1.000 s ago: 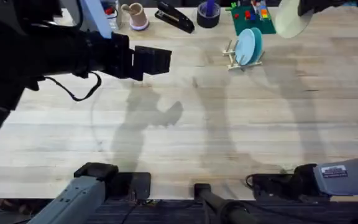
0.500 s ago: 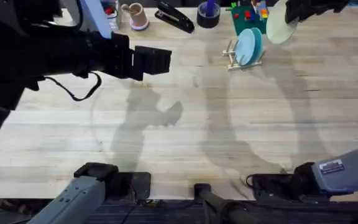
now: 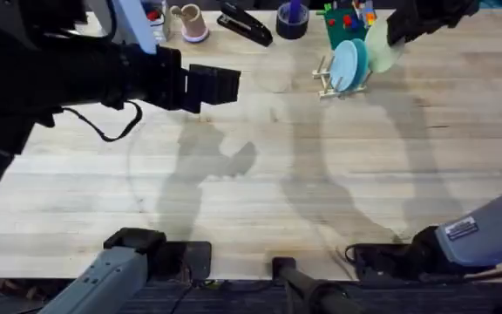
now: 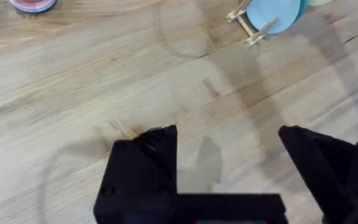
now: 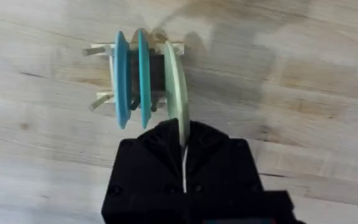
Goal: Pick up the plates from the table one by one and place each into a slot on the dish rack.
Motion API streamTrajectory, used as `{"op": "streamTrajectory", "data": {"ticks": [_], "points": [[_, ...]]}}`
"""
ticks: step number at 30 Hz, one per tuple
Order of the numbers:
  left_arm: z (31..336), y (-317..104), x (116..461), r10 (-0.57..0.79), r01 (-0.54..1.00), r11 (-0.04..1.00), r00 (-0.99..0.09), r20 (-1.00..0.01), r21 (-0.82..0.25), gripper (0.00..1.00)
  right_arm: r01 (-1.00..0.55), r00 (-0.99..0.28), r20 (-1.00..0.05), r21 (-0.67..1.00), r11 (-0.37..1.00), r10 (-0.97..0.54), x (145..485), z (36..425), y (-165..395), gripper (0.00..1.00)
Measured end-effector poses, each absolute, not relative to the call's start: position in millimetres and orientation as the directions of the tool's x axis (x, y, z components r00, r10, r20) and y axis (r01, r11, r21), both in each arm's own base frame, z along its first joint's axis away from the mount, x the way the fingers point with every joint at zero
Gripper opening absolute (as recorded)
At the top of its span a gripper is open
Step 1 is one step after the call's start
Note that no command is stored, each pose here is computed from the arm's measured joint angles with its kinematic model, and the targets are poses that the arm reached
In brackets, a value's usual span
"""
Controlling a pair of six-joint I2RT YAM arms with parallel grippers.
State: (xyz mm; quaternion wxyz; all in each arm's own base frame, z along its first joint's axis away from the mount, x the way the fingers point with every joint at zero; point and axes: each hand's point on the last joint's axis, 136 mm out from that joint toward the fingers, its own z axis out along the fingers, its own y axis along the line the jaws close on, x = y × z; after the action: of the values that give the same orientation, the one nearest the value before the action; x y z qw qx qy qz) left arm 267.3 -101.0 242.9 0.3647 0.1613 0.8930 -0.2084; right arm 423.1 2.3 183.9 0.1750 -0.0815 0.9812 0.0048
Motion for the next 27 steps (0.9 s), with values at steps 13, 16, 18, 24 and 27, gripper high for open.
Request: {"op": "streamTrajectory", "data": {"ticks": [13,16,18,24,27], "points": [[242.9,-101.0,267.3,0.136,0.440,0.861,-0.682,-0.719,-0.255,0.995,-0.170,-0.939,-0.304,0.001,0.985,-0.161,427.8,163.4,4.7,0.029],[242.9,-101.0,267.3,0.136,0.440,0.861,-0.682,-0.719,-0.255,0.995,-0.170,-0.941,-0.297,0.003,0.985,-0.161,428.4,160.1,4.7,0.029],[242.9,-101.0,267.3,0.136,0.440,0.861,-0.682,-0.719,-0.255,0.995,-0.169,-0.943,-0.290,0.004,0.986,-0.161,429.1,156.4,4.7,0.029],[242.6,-100.2,267.7,0.136,0.437,0.864,-0.682,-0.718,-0.251,0.995,-0.170,-0.946,-0.282,0.006,0.985,-0.161,430.2,151.8,4.7,0.029],[241.9,-98.2,268.6,0.137,0.429,0.870,-0.683,-0.718,-0.242,0.995,-0.169,-0.946,-0.281,0.006,0.986,-0.161,430.2,151.7,4.7,0.029]]}}
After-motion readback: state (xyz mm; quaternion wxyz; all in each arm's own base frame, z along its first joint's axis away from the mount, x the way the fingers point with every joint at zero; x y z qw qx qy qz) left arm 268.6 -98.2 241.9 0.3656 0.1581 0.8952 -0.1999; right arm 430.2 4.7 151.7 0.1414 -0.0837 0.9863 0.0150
